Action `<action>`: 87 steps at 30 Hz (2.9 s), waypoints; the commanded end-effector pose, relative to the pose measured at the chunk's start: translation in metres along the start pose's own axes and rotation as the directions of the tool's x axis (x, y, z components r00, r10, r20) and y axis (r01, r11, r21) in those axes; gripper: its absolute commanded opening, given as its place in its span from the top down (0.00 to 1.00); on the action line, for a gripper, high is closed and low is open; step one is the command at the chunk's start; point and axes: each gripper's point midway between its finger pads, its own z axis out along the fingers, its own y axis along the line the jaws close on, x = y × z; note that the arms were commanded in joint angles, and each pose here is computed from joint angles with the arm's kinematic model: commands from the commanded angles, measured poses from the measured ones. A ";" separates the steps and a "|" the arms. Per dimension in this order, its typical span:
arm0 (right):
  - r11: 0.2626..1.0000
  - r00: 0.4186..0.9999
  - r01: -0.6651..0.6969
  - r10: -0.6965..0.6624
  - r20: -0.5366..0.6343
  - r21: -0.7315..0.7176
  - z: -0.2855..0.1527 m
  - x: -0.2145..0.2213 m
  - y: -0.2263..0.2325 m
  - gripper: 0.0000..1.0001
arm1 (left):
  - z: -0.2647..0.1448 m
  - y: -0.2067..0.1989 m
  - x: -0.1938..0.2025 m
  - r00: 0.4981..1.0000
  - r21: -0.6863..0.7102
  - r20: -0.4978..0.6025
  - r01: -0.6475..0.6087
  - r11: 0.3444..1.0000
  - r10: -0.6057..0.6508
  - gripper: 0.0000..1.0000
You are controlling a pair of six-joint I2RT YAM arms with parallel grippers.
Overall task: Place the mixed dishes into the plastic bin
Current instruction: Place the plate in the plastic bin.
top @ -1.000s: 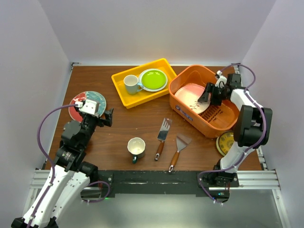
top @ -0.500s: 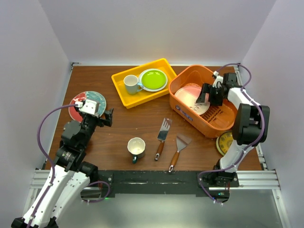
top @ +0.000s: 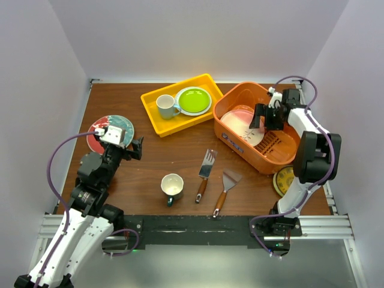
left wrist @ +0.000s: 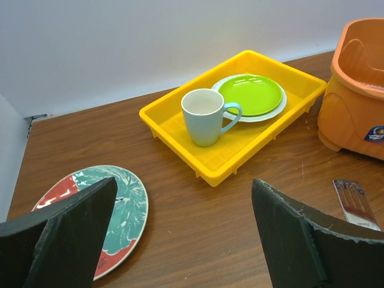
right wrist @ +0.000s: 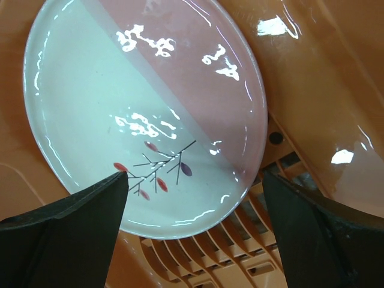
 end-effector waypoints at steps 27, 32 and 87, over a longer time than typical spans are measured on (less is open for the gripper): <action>0.906 0.883 0.423 -0.418 0.216 0.021 -0.109 -0.046 0.046 0.02 | 0.002 -0.004 -0.010 0.999 0.024 0.046 0.005 1.000 -0.007 0.00; 0.877 0.846 0.479 -0.472 0.247 0.032 -0.129 -0.049 0.056 0.01 | 0.001 -0.004 -0.010 0.999 0.025 0.047 0.007 1.000 -0.008 0.00; 0.739 0.692 0.671 -0.599 0.402 -0.053 -0.221 -0.020 0.127 0.01 | -0.001 -0.003 -0.011 0.998 0.017 0.054 0.013 1.000 -0.014 0.00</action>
